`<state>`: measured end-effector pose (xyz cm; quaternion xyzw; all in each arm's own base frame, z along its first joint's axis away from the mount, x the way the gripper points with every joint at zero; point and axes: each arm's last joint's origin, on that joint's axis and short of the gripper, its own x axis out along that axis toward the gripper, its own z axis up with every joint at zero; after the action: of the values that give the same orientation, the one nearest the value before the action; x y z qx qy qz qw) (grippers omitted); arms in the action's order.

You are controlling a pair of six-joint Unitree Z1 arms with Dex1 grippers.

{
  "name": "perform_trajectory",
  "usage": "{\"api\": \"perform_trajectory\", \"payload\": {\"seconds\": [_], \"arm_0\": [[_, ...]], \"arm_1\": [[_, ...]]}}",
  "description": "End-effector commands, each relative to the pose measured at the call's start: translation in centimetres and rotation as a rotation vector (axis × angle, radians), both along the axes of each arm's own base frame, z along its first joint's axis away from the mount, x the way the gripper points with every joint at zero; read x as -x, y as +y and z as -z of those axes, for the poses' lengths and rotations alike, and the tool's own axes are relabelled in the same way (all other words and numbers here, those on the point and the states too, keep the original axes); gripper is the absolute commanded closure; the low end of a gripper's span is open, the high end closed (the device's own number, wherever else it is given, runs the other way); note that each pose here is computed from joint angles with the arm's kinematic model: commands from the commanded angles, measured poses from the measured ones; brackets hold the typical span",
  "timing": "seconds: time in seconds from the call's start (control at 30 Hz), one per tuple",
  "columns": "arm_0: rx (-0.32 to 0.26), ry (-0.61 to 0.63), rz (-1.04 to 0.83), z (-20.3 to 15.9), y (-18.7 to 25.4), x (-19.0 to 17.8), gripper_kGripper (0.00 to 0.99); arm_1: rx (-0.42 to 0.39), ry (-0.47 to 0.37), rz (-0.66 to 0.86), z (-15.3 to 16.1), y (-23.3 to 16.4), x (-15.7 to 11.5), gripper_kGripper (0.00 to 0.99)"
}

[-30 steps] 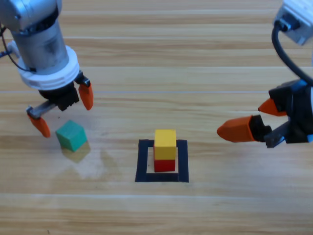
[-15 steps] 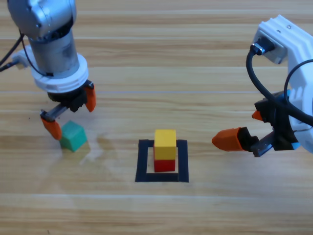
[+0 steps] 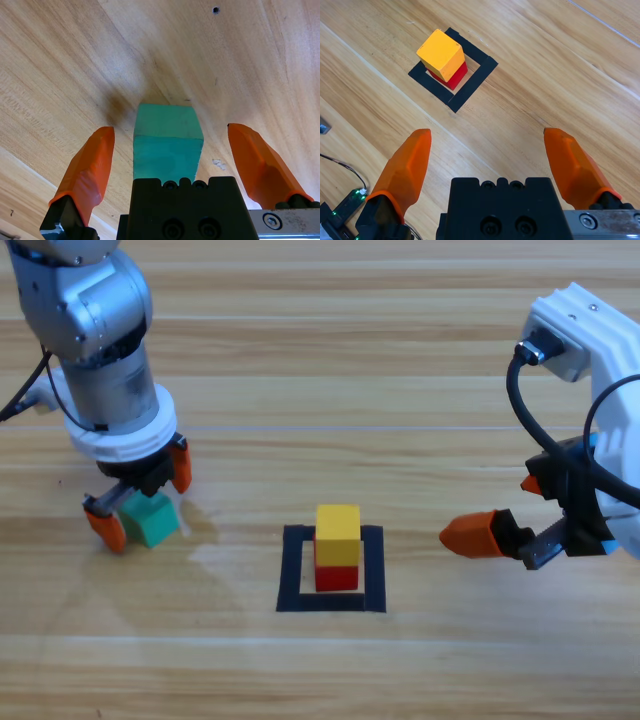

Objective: Stack the blocks in the rectangular block: red at the bottom, yellow in the middle, green on top

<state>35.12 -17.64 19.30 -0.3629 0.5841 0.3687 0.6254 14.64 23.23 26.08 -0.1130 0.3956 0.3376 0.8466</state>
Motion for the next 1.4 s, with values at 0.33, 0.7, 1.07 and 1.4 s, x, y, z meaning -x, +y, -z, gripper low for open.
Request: {"api": "perform_trajectory", "payload": {"seconds": [0.33, 0.7, 1.07, 1.4], "arm_0": [[0.005, 0.048, 0.055, 2.1, 0.4, -0.3, 0.39], [-0.017, -0.015, 0.48, -4.0, -2.1, -3.8, 0.965], [0.008, -0.151, 1.165, -10.6, -8.0, -3.4, 0.972], [0.024, -0.093, 1.509, -7.9, -17.2, 1.7, 0.99]], "arm_1": [[0.028, 0.006, 0.024, 0.9, -0.7, -0.5, 0.0], [0.024, 0.003, 0.025, 0.8, -0.9, -0.3, 0.0], [0.018, -0.001, 0.025, 0.6, -1.1, -0.2, 0.0], [0.011, -0.005, 0.025, 0.4, -1.4, 0.0, 0.0]]}}
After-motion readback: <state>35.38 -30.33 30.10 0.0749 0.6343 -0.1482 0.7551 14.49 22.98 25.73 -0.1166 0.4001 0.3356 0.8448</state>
